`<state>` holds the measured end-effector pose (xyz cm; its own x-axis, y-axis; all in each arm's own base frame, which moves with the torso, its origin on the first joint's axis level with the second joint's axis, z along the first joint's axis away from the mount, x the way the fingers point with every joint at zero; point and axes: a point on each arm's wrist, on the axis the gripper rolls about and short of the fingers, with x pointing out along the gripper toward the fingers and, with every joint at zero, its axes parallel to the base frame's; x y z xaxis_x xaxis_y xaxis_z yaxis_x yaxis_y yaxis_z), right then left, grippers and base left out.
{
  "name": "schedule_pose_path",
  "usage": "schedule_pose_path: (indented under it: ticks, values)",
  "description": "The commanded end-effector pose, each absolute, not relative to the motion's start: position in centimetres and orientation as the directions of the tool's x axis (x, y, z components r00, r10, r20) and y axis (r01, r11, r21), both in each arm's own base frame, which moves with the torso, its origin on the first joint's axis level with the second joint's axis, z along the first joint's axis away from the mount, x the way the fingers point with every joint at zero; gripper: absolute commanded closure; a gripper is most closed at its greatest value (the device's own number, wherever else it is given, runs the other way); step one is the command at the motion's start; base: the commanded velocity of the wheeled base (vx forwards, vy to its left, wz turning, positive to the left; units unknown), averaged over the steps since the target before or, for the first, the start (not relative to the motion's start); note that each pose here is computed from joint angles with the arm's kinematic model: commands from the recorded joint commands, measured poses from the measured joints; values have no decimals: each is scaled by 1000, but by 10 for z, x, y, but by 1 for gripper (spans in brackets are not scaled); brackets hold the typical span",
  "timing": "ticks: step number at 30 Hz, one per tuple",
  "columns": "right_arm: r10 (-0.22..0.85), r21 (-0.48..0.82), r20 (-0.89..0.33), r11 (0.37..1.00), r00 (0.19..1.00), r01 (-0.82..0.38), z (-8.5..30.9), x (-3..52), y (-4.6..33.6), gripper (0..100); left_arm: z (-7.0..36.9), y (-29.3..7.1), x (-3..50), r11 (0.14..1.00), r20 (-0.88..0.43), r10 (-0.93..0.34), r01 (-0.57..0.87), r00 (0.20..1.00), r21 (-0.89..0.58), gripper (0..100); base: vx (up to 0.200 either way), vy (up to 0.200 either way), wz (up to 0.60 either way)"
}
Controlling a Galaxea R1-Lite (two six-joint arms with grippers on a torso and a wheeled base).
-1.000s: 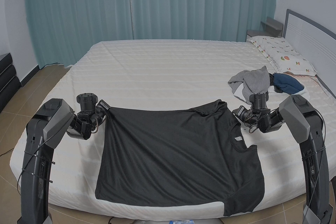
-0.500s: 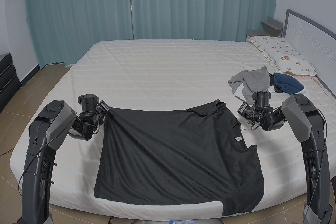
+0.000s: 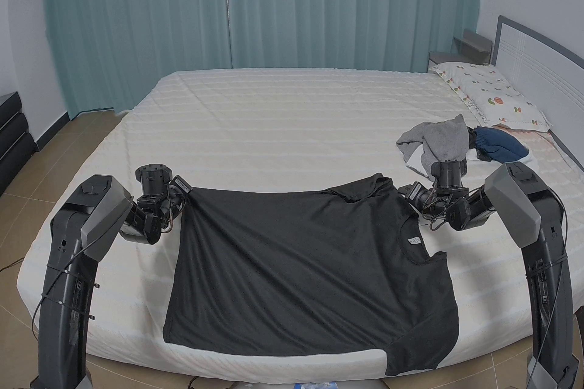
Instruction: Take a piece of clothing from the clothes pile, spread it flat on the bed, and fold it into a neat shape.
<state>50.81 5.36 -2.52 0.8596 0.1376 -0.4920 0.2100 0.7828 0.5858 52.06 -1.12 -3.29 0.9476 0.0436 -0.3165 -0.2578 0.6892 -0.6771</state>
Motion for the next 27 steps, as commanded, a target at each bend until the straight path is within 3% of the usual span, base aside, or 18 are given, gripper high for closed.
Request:
schedule_pose_path:
  ticks: [1,4,5,27]
  values:
    - [149,583,-499,786,854,203,-26,506,60,0,-34,-12,521,689,-317,41,-257,947,-677,100,0,0,0]
    - [158,577,-511,791,845,201,-28,504,66,0,-34,-13,520,694,-319,41,-257,947,-672,100,0,0,0]
    - [158,577,-512,791,844,202,-29,504,66,100,-34,-13,520,694,-319,41,-257,947,-672,100,0,0,0]
    - [101,592,-449,778,888,211,-18,512,38,100,-37,-14,521,699,-320,37,-253,947,-668,100,0,0,0]
